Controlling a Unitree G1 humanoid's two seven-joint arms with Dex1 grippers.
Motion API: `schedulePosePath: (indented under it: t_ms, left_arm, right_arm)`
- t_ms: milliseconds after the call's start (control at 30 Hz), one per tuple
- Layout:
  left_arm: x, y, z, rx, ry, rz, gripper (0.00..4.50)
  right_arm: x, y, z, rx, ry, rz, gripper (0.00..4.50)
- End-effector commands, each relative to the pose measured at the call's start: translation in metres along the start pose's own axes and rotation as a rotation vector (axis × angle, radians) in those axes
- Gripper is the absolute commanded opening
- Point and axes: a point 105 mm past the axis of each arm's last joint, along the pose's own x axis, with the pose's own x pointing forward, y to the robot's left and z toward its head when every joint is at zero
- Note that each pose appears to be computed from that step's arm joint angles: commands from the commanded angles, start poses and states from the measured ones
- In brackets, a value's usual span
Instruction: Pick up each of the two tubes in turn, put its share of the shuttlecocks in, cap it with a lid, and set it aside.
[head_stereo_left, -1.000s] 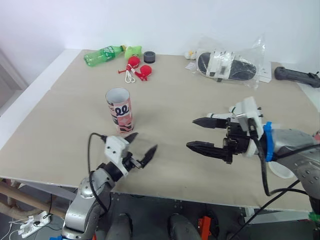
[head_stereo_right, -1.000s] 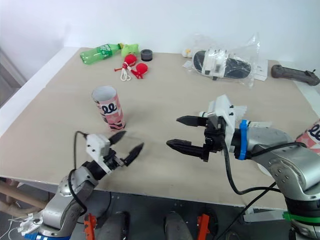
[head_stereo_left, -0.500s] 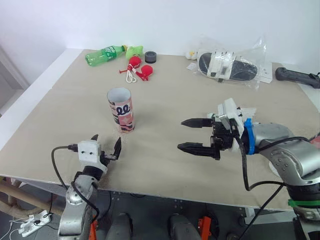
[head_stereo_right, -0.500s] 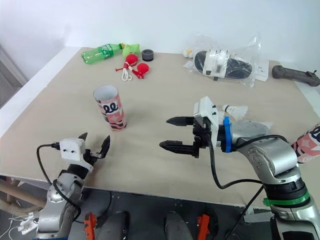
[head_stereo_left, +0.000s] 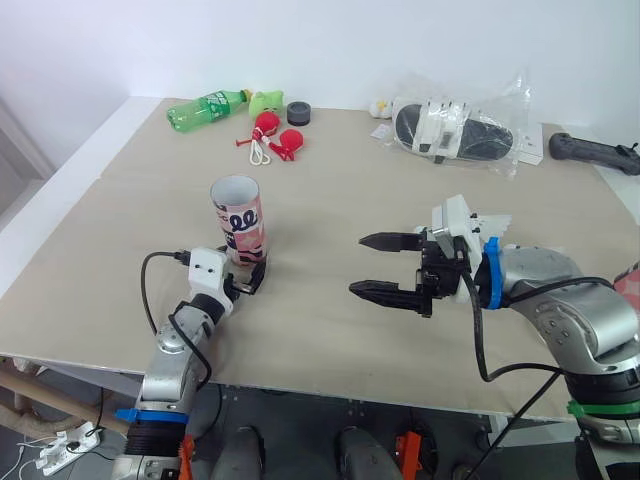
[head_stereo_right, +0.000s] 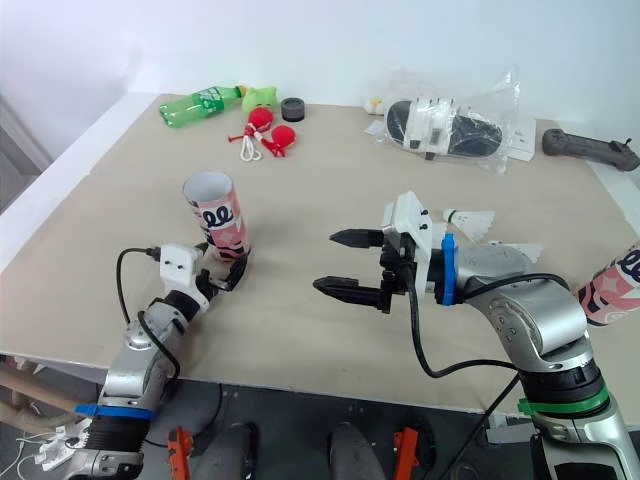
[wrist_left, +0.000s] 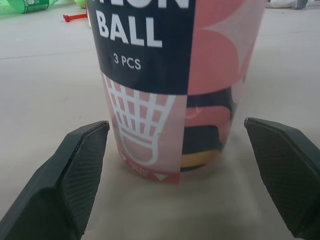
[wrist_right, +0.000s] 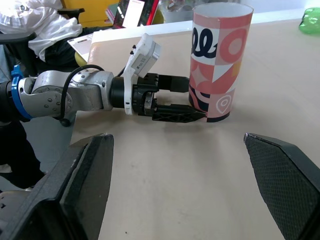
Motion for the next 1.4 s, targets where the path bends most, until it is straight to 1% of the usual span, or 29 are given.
schedulePosePath:
  t_ms: [33,300,633,733,967,1067,1133,1267,1300,1333,1400]
  left_arm:
    - [0.009,0.006,0.012,0.013,-0.031,0.0,4.5]
    - [0.028,0.005,0.018,0.015,-0.027,-0.024,4.5]
    - [0.035,0.002,0.021,0.017,-0.029,-0.041,4.5]
    - [0.035,0.002,0.02,0.017,-0.025,-0.044,3.69]
    - [0.035,0.002,0.02,0.019,-0.019,-0.04,3.69]
    - [0.033,0.005,0.025,0.046,-0.026,-0.061,3.69]
    - [0.031,0.001,0.031,0.082,-0.027,-0.129,3.69]
    - [0.017,-0.024,0.061,0.143,-0.05,-0.453,3.69]
    - [0.014,-0.027,0.065,0.154,-0.046,-0.506,3.69]
    - [0.01,-0.03,0.067,0.174,-0.032,-0.566,3.69]
    - [0.003,-0.037,0.062,0.24,0.044,-0.701,3.69]
  right_arm:
    - [-0.002,0.003,0.013,-0.054,-0.032,-0.006,4.47]
    - [0.001,0.005,0.013,-0.06,-0.033,-0.012,4.47]
    - [0.002,0.007,0.012,-0.064,-0.036,-0.018,4.47]
    - [0.003,0.007,0.012,-0.065,-0.036,-0.02,4.5]
    - [0.002,0.008,0.012,-0.063,-0.039,-0.023,4.5]
    - [0.0,0.008,0.014,-0.054,-0.049,-0.029,4.5]
    - [-0.006,0.006,0.017,-0.041,-0.051,-0.04,4.5]
    - [-0.028,-0.007,0.023,-0.008,-0.07,-0.116,4.5]
    - [-0.029,-0.008,0.022,-0.006,-0.068,-0.125,4.5]
    - [-0.031,-0.008,0.021,-0.002,-0.065,-0.131,4.5]
    - [-0.035,-0.007,0.019,0.019,-0.049,-0.132,4.5]
